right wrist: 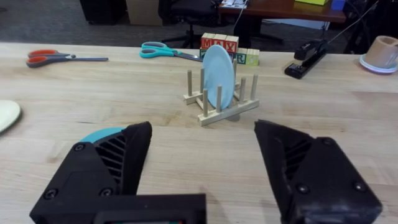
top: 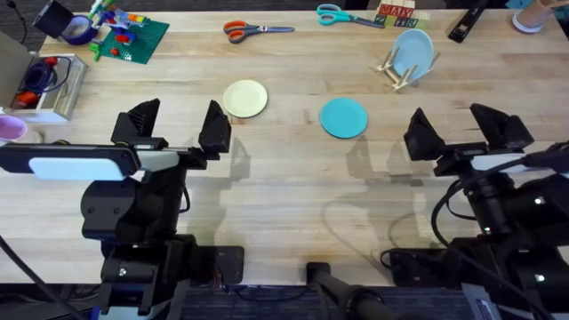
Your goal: Pick up the plates from the table one by one and place each into a slot on the dish rack.
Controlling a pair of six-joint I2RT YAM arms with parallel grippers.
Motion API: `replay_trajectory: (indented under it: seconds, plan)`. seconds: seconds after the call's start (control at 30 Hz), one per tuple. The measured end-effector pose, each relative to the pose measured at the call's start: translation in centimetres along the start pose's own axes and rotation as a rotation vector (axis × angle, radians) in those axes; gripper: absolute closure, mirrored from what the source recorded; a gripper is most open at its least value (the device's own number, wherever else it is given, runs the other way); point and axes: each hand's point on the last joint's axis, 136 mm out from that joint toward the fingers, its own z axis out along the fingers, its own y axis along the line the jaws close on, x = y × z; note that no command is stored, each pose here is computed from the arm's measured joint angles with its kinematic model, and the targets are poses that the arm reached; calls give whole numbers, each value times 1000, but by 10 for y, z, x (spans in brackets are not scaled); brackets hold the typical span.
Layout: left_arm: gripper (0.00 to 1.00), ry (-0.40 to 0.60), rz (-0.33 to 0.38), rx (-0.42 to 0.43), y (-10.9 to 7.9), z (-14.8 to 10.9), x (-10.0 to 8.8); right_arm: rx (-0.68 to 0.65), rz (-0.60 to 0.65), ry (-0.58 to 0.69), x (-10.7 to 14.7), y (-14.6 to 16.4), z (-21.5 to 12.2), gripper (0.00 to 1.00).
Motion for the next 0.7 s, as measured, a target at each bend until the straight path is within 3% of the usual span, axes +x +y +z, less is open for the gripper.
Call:
replay_trajectory:
  seconds: [0.7]
  plan:
    - [8,0,0,0,0,0,0,1,1,13,3,0,0,6]
